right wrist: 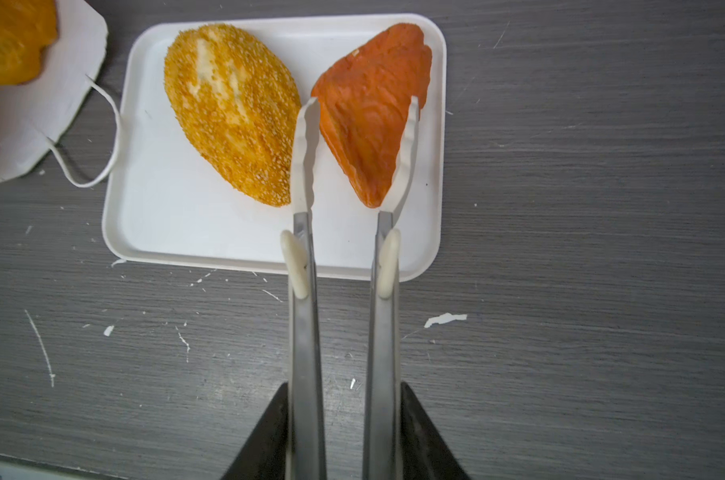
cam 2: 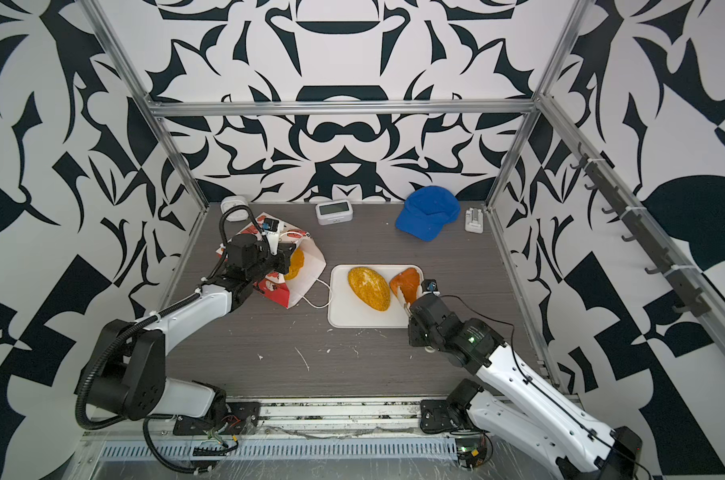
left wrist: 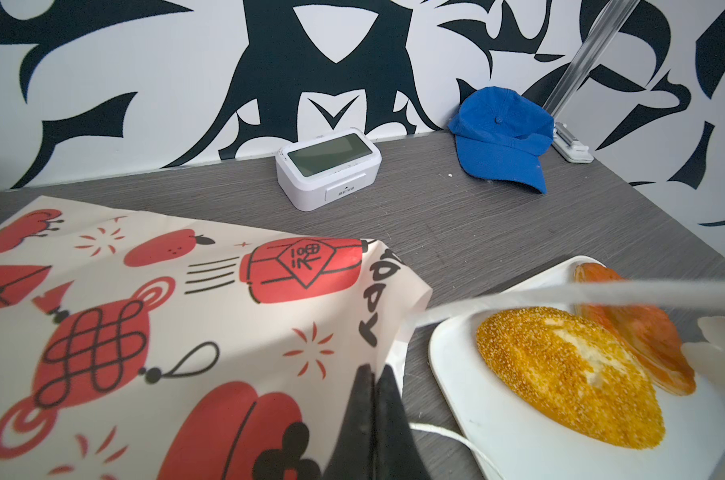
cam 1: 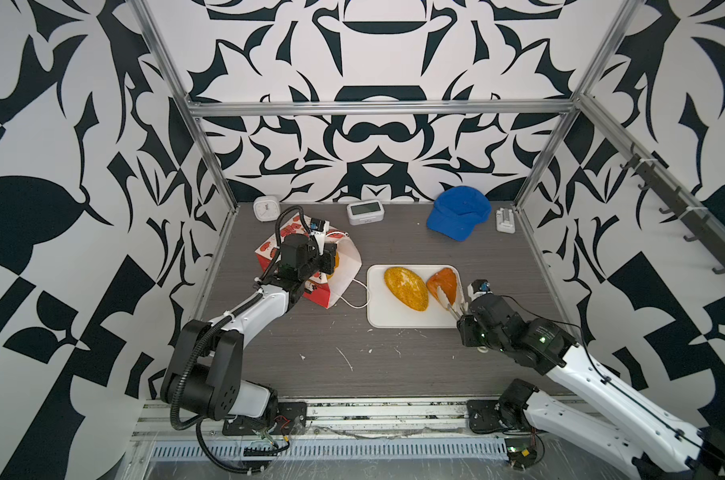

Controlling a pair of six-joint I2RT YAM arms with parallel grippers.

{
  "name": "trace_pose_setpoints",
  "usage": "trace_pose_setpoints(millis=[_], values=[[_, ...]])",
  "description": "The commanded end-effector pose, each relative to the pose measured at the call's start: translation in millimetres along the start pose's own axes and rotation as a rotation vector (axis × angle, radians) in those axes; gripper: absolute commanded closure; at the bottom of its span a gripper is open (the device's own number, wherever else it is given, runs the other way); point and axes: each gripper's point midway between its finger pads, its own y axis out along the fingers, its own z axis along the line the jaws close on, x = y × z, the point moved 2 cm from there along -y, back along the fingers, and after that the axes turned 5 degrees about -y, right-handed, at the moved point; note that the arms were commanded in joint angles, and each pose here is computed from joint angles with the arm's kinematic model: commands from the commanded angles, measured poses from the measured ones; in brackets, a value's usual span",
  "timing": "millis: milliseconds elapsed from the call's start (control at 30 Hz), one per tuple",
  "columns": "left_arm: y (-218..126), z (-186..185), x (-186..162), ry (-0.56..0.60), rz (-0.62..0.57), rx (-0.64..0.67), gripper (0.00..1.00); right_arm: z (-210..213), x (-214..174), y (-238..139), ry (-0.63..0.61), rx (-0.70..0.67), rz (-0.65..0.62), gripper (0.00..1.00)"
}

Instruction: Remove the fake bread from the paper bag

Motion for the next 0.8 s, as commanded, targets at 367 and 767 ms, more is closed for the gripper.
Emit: trace_pose_setpoints(millis=[367, 767], values=[[0, 2, 3, -0.009, -0.005, 0.006, 1.0, 92, 74, -17, -0.129, 0.389, -0.219, 0.62], [-4, -2, 10, -0.007, -0.012, -0.003, 1.0, 202, 128, 20, -0.293, 0.663, -0.297, 0.62]])
